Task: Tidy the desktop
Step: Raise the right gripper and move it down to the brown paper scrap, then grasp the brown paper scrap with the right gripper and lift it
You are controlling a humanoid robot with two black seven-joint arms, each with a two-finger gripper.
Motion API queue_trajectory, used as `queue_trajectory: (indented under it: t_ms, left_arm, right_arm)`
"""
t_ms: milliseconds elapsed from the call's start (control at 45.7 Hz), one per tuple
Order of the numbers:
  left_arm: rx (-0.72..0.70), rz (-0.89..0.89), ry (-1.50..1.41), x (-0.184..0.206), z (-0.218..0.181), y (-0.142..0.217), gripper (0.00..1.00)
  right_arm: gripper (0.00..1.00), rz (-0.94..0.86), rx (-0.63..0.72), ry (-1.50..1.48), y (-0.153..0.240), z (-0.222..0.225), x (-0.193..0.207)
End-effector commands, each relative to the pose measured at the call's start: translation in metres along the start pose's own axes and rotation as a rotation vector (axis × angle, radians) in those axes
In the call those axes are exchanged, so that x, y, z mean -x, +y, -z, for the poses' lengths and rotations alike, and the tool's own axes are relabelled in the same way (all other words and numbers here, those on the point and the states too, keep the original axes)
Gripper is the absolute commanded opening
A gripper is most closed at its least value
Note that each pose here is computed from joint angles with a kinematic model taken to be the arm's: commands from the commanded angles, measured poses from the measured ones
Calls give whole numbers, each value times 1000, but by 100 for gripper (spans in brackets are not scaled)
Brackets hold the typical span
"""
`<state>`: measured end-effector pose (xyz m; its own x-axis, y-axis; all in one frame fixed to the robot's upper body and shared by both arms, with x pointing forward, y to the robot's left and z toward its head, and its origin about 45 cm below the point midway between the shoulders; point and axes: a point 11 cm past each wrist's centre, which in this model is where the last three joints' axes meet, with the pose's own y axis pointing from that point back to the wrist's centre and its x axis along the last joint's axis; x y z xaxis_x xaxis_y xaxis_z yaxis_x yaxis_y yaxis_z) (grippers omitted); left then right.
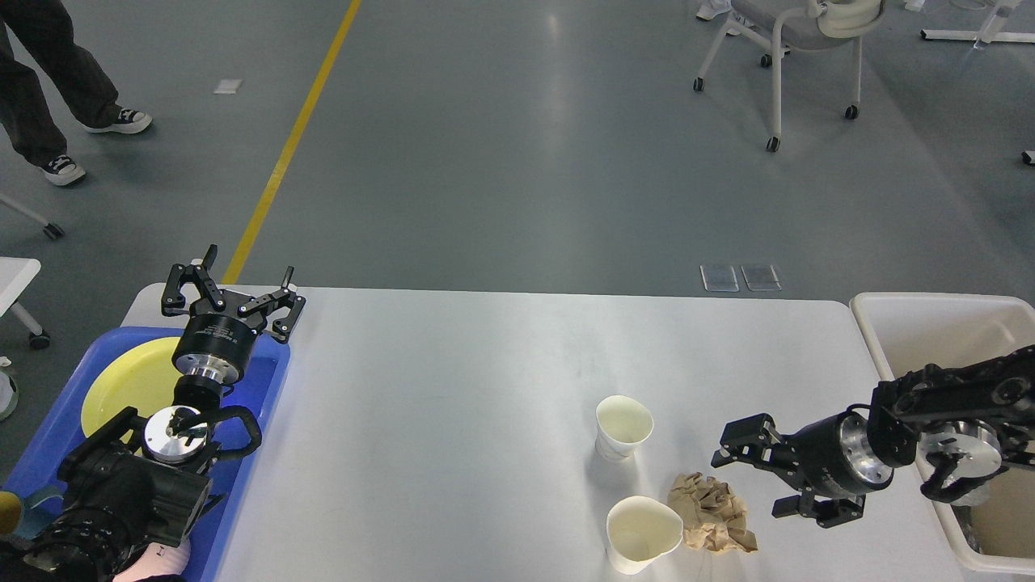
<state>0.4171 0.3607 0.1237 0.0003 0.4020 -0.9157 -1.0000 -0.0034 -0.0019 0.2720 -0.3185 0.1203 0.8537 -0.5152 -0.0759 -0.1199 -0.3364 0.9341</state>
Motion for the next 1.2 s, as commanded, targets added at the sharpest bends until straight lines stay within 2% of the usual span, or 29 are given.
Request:
queue_trajectory:
  t_ms: [0, 416, 460, 503, 547, 569, 591, 613, 657, 678, 700, 1182]
  left_arm:
    - [0, 0, 0, 0, 0, 0, 100]
    - [0, 0, 0, 0, 0, 0, 100]
    - [0, 0, 2, 0, 1, 0, 100]
    - [0, 0, 0, 0, 0, 0, 100]
    - [0, 0, 2, 0, 1, 0, 100]
    - [0, 0, 2, 0, 1, 0, 100]
    - [0, 0, 0, 0, 0, 0, 100]
    - [0, 0, 0, 0, 0, 0, 100]
    - [0, 0, 0, 0, 0, 0, 100]
    - [-1, 0, -1, 0, 0, 0, 100]
    - [0, -1, 0, -1, 0, 0, 100]
    - [0, 0, 0, 0, 0, 0, 100]
  right_arm:
    - [100, 15, -11, -59, -21, -15, 7]
    - [100, 58, -88, -160, -55, -19, 30]
    - [95, 54, -93, -165, -57, -21, 31]
    - [83, 39, -105, -169, -58, -22, 30]
    - [63, 25, -112, -175, -60, -25, 31]
    - [47, 14, -103, -175, -61, -29, 30]
    - [38, 4, -99, -177, -61, -31, 29]
    - [32, -4, -96, -175, -62, -32, 28]
    - [26, -12, -95, -176, -62, -33, 26]
    - [18, -13, -95, -177, -61, -33, 26]
    - [0, -14, -99, -177, -61, -32, 25]
    - [0, -69, -106, -168, -50, -29, 10]
